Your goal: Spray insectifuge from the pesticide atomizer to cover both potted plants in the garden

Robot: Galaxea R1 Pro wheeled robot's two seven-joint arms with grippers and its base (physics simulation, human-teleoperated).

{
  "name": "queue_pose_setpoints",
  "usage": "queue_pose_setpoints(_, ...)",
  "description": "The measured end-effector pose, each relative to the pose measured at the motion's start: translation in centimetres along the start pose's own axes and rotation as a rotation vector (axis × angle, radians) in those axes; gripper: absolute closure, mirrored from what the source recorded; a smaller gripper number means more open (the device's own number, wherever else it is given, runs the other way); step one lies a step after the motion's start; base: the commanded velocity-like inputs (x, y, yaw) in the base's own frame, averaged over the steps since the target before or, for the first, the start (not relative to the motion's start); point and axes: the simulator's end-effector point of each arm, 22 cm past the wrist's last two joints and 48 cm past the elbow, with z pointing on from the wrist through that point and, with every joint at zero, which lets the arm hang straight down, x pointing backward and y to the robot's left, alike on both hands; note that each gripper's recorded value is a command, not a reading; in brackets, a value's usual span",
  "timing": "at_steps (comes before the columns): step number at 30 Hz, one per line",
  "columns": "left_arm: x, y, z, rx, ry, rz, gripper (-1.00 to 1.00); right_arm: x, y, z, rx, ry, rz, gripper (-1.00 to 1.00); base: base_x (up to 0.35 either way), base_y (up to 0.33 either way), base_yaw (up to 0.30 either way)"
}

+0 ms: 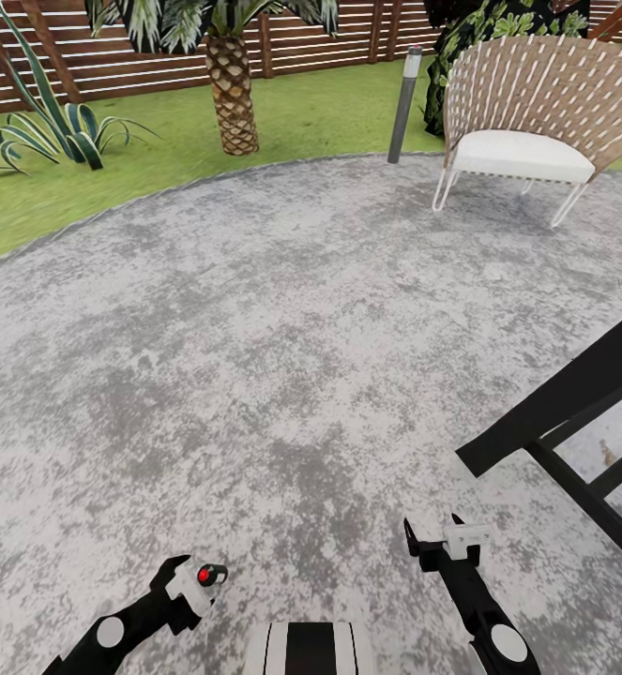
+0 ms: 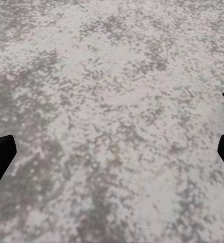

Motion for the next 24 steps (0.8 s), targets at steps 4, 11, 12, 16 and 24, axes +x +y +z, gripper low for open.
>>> queue_pose_setpoints(4, 0.1, 0.1, -0.1, -0.001, 0.002, 0.0, -1.0, 0.0, 0.0, 0.0, 0.0, 0.0, 0.0, -1.0, 0.015, -0.01, 0.0)
queue_pose_setpoints(11, 0.2, -0.4, 0.0, 0.005, 0.005, -0.002, -1.0, 0.1, 0.0, 0.0, 0.0, 0.001, 0.0, -1.0, 0.002, -0.001, 0.0)
queue_pose_setpoints(12, 0.2, -0.5, 0.0, 0.005, 0.005, -0.003, -1.0, 0.0, 0.0, 0.0, 0.0, 0.001, 0.0, -1.0, 0.0, 0.0, 0.0)
queue_pose_setpoints(16, 0.2, -0.5, 0.0, 0.006, 0.004, -0.003, -1.0, 0.1, 0.0, 0.0, 0.0, 0.001, 0.0, -1.0, 0.0, 0.0, 0.0)
queue_pose_setpoints(24, 1.0, -0.8, 0.4, 0.016, 0.019, -0.008, -1.0, 1.3, 0.1, 0.2, -0.002, 0.026, 0.001, -1.0, 0.0, 0.0, 0.0)
